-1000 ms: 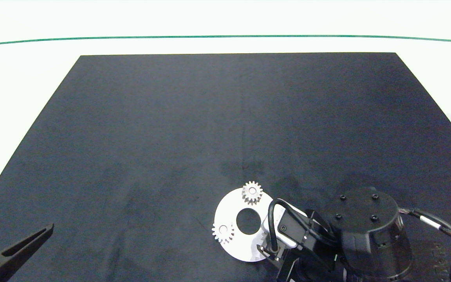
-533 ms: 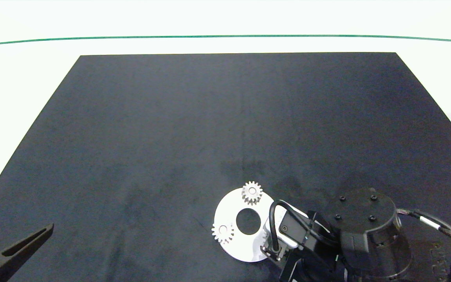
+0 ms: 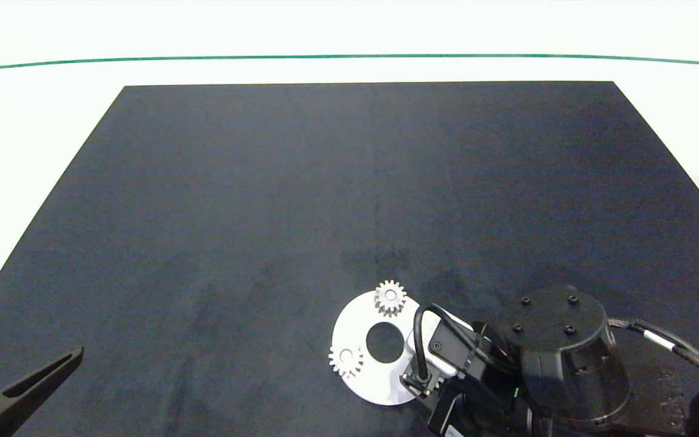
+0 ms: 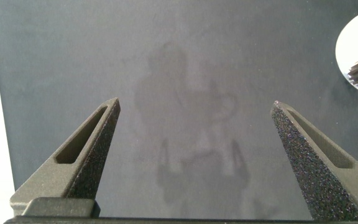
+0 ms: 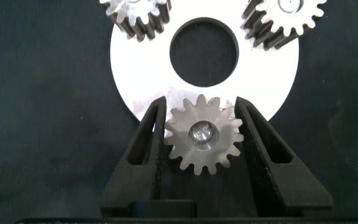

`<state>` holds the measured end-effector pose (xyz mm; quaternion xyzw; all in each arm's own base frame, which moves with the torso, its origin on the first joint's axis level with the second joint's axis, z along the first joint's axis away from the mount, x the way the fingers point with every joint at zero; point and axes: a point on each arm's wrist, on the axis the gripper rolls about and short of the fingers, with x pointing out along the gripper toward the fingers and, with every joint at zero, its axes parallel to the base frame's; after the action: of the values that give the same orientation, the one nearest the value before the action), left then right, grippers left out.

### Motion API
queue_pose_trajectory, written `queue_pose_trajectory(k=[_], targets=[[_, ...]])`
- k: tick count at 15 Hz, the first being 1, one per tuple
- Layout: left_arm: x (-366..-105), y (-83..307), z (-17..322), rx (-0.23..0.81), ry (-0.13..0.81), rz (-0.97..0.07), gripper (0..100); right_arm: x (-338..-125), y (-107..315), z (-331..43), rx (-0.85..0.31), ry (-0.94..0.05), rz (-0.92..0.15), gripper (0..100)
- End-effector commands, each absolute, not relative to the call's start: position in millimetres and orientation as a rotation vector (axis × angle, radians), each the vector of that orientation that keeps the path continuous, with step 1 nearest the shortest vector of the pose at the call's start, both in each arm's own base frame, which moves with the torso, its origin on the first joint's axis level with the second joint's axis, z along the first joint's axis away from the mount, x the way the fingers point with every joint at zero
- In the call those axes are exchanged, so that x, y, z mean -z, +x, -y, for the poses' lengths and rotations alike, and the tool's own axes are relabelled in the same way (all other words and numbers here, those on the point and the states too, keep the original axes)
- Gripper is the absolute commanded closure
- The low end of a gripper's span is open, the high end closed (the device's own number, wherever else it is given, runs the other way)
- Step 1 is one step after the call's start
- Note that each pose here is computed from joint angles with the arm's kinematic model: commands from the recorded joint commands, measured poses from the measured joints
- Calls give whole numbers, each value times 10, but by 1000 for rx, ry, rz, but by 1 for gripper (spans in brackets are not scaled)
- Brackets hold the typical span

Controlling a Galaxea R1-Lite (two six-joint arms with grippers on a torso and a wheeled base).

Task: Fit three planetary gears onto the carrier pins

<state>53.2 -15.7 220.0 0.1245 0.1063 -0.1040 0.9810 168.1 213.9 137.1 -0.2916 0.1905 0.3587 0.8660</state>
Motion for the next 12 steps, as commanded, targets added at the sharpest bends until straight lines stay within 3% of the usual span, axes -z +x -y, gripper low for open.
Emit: queue_pose_trajectory(k=[1,10,12], targets=[[-2212,531,156,208,251,-210,0,-1361,1697,-2168,-753,-611,-398,0],[-2234,530,154,204,248,-203,0,-1403,1691,-2151,-746,-605,-384,0],[-2232,529,154,204,248,-205,0,-1667,1650,-2093,-731,-557,-301,0]])
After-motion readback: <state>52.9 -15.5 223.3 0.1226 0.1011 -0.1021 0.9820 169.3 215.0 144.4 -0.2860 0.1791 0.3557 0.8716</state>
